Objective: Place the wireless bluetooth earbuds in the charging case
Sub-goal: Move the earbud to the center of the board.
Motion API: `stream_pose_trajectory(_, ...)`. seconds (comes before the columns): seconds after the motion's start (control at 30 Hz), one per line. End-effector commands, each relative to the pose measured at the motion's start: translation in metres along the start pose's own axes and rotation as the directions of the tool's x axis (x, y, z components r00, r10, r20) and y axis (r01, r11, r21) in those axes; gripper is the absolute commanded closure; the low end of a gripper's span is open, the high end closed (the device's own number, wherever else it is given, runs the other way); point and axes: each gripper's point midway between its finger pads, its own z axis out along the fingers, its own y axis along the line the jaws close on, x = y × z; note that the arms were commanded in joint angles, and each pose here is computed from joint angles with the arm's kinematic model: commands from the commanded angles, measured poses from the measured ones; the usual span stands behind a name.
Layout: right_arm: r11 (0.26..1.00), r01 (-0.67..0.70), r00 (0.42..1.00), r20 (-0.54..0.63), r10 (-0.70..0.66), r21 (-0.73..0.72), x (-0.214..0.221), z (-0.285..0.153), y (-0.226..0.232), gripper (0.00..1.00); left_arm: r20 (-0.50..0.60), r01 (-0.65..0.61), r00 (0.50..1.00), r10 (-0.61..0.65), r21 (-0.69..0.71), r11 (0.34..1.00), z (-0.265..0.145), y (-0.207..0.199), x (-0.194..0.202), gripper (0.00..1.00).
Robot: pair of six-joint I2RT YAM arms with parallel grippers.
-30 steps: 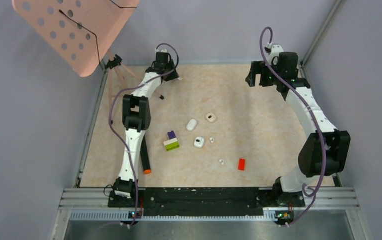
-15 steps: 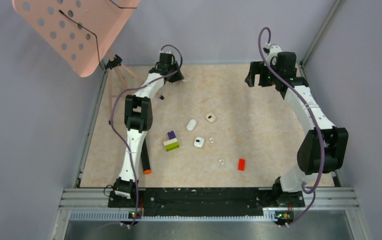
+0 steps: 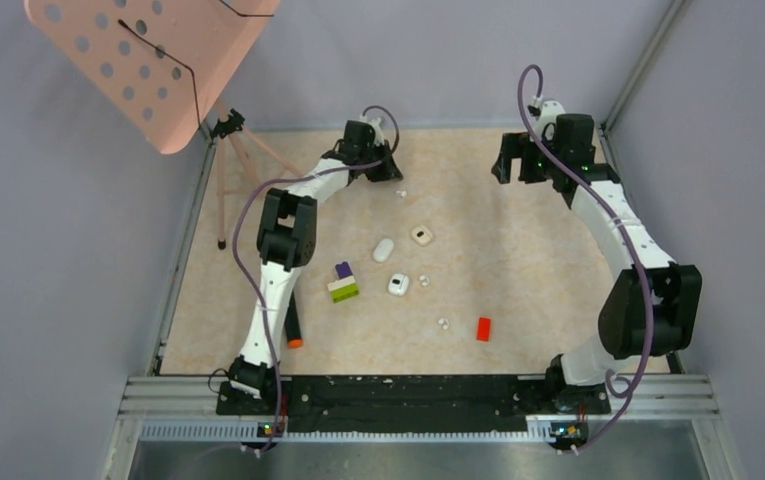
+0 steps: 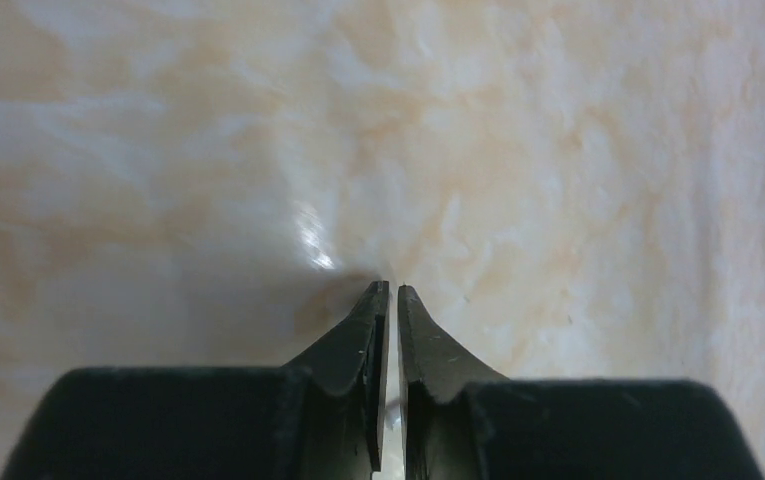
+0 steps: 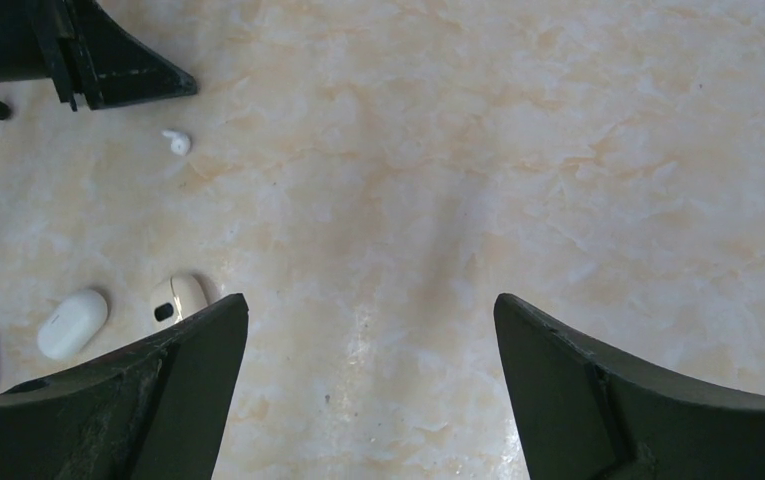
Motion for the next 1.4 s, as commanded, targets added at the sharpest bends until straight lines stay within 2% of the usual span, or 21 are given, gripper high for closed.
stream_pose_trajectory(0.0, 1.000, 0.025, 0.996, 0.090, -0.027, 0.017, -0.020, -0.022, -0.002, 0.08, -0.135, -0.078, 0.986, 0.095, 0.129, 0.989, -0.013, -0.048, 0.051, 0.87)
stream_pose_trajectory(0.13, 1.000, 0.025, 0.995, 0.096, -0.026, 0.008, -0.015, -0.024, -0.001, 0.08, -0.183, -0.082, 0.977, 0.114, 0.176, 0.981, -0.026, -0.078, 0.078, 0.87)
stream_pose_trajectory(0.2, 1.000, 0.025, 0.995, 0.099, -0.025, 0.003, -0.011, -0.024, 0.000, 0.08, -0.179, -0.078, 0.977, 0.114, 0.196, 0.978, -0.037, -0.090, 0.085, 0.87)
stream_pose_trajectory(0.27, 0.999, 0.040, 0.995, 0.095, -0.039, -0.006, -0.002, -0.022, 0.001, 0.08, -0.121, -0.085, 0.986, 0.115, 0.228, 0.970, -0.052, -0.102, 0.080, 0.86)
stream_pose_trajectory(0.3, 0.999, 0.040, 0.995, 0.089, -0.039, -0.012, 0.004, -0.021, 0.001, 0.08, -0.075, -0.109, 0.989, 0.128, 0.217, 0.970, -0.060, -0.105, 0.071, 0.84)
stream_pose_trajectory(0.4, 0.997, -0.034, 0.997, 0.065, 0.038, -0.069, 0.022, -0.019, 0.012, 0.11, 0.109, -0.244, 0.967, 0.229, 0.148, 0.959, -0.098, -0.112, 0.022, 0.67)
stream_pose_trajectory(0.47, 0.987, -0.062, 0.996, 0.047, 0.069, -0.151, 0.033, -0.018, 0.029, 0.16, 0.213, -0.349, 0.922, 0.324, 0.096, 0.932, -0.126, -0.113, -0.011, 0.59)
stream_pose_trajectory(0.57, 0.975, -0.012, 1.000, 0.013, 0.016, -0.223, 0.052, -0.012, 0.051, 0.18, 0.271, -0.467, 0.854, 0.443, 0.026, 0.884, -0.169, -0.107, -0.033, 0.52)
stream_pose_trajectory(0.63, 0.969, 0.054, 0.998, 0.026, -0.049, -0.242, 0.056, -0.003, 0.060, 0.19, 0.245, -0.459, 0.856, 0.455, -0.043, 0.887, -0.192, -0.089, -0.028, 0.48)
stream_pose_trajectory(0.73, 0.959, 0.132, 0.991, 0.052, -0.122, -0.252, 0.053, 0.023, 0.075, 0.25, 0.135, -0.369, 0.913, 0.384, -0.122, 0.921, -0.218, -0.059, 0.001, 0.46)
stream_pose_trajectory(0.8, 0.948, 0.149, 0.989, 0.047, -0.141, -0.281, 0.050, 0.043, 0.089, 0.33, 0.036, -0.313, 0.946, 0.321, -0.152, 0.938, -0.235, -0.045, 0.028, 0.46)
stream_pose_trajectory(0.87, 0.940, 0.147, 0.989, 0.020, -0.148, -0.307, 0.048, 0.065, 0.105, 0.44, -0.024, -0.304, 0.952, 0.304, -0.148, 0.941, -0.249, -0.039, 0.051, 0.46)
stream_pose_trajectory(0.9, 0.942, 0.109, 0.993, -0.012, -0.119, -0.318, 0.049, 0.076, 0.115, 0.50, -0.032, -0.305, 0.952, 0.304, -0.151, 0.940, -0.256, -0.038, 0.058, 0.46)
stream_pose_trajectory(0.93, 0.948, 0.053, 0.996, -0.046, -0.071, -0.313, 0.048, 0.086, 0.122, 0.52, -0.031, -0.308, 0.951, 0.307, -0.155, 0.939, -0.263, -0.036, 0.064, 0.46)
stream_pose_trajectory(1.03, 0.947, -0.160, 0.983, -0.135, 0.127, -0.277, 0.050, 0.113, 0.145, 0.53, -0.025, -0.312, 0.949, 0.313, -0.186, 0.932, -0.279, -0.031, 0.078, 0.46)
stream_pose_trajectory(1.1, 0.949, -0.219, 0.967, -0.184, 0.178, -0.229, 0.064, 0.132, 0.156, 0.53, -0.040, -0.311, 0.950, 0.310, -0.209, 0.927, -0.287, -0.025, 0.086, 0.46)
stream_pose_trajectory(1.2, 0.951, -0.228, 0.960, -0.214, 0.182, -0.210, 0.071, 0.151, 0.178, 0.46, -0.064, -0.323, 0.946, 0.317, -0.213, 0.922, -0.296, -0.023, 0.095, 0.46)
stream_pose_trajectory(1.37, 0.971, -0.176, 0.961, -0.244, 0.133, -0.161, 0.086, 0.171, 0.194, 0.50, -0.071, -0.338, 0.941, 0.330, -0.209, 0.918, -0.303, -0.025, 0.096, 0.46)
